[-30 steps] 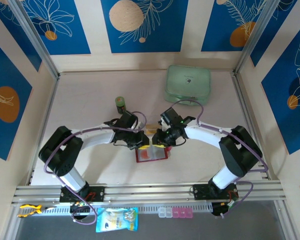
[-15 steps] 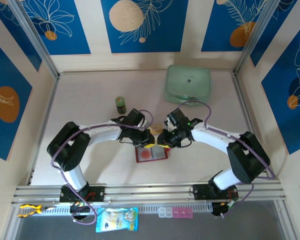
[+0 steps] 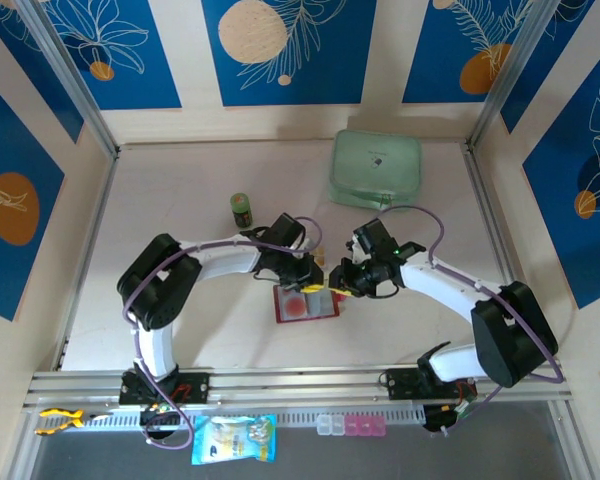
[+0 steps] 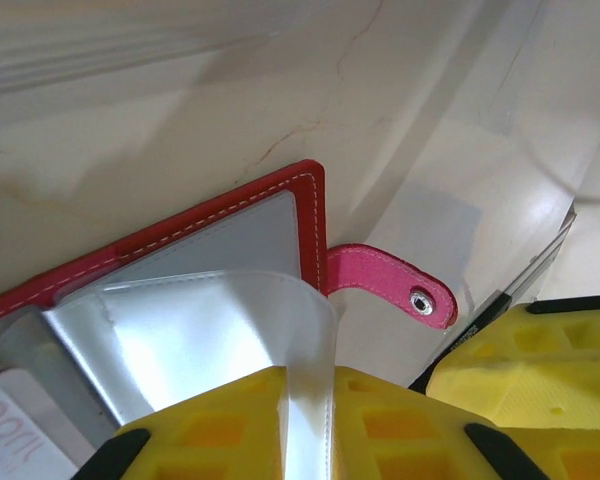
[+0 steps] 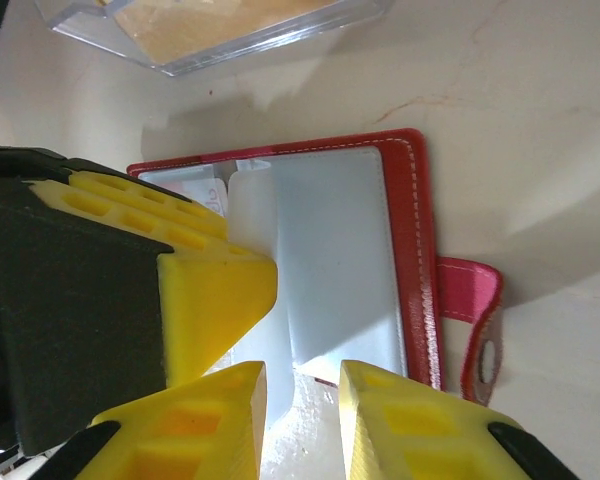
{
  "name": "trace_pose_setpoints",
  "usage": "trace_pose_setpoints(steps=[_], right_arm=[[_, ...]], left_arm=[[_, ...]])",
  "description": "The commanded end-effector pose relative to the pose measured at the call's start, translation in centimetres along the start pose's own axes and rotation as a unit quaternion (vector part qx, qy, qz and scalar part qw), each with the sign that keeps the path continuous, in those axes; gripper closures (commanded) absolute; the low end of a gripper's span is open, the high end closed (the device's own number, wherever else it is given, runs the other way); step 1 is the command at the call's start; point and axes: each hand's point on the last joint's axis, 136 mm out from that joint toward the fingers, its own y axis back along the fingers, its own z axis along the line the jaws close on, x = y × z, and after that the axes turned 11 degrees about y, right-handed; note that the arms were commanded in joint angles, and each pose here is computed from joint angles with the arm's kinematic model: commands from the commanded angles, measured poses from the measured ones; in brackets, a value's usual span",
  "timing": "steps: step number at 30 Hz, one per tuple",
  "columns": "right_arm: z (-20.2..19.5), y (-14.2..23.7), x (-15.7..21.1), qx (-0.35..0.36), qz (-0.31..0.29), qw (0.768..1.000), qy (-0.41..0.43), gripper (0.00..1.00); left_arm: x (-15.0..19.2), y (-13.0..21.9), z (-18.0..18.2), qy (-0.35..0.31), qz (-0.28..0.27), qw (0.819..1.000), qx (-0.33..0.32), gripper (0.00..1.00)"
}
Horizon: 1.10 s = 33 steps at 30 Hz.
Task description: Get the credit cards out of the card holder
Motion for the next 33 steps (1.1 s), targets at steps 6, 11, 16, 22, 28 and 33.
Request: trace_pose_setpoints(steps=[6, 11, 16, 22, 28, 33], right_arm=[[-0.8, 0.5, 0.9, -0.004, 0.004, 1.0, -0.008, 0.74], [-1.5, 0.6, 0.8, 0.005, 0.002, 1.0, -0.016, 0.74], [-1.7, 0.8, 0.6, 0.01, -0.002, 1.0, -0.017, 0.73], [-1.1, 0.7, 0.2, -0.003, -0.002, 1.0, -0.013, 0.73], [-0.3, 0.3, -0.2, -0.007, 0.003, 1.0, -0.007, 0.73], [0.8, -0.4, -0.4, -0.011, 0.013, 1.0, 0.001, 0.73]], left_arm=[[0.7, -0.6, -0.9, -0.007, 0.024, 1.0, -0.005, 0.77], [0.8, -0.3, -0.9, -0.008, 0.02, 1.0, -0.006, 0.73], [0.9, 0.1, -1.0, -0.012, 0.015, 1.0, -0.007, 0.7], [1.2, 0.5, -1.0, -0.017, 0.013, 1.0, -0.008, 0.7], [1.4, 1.4, -0.5, -0.02, 0.001, 1.0, -0.008, 0.72], [1.4, 2.3, 0.3, -0.016, -0.008, 1.0, -0.005, 0.73]])
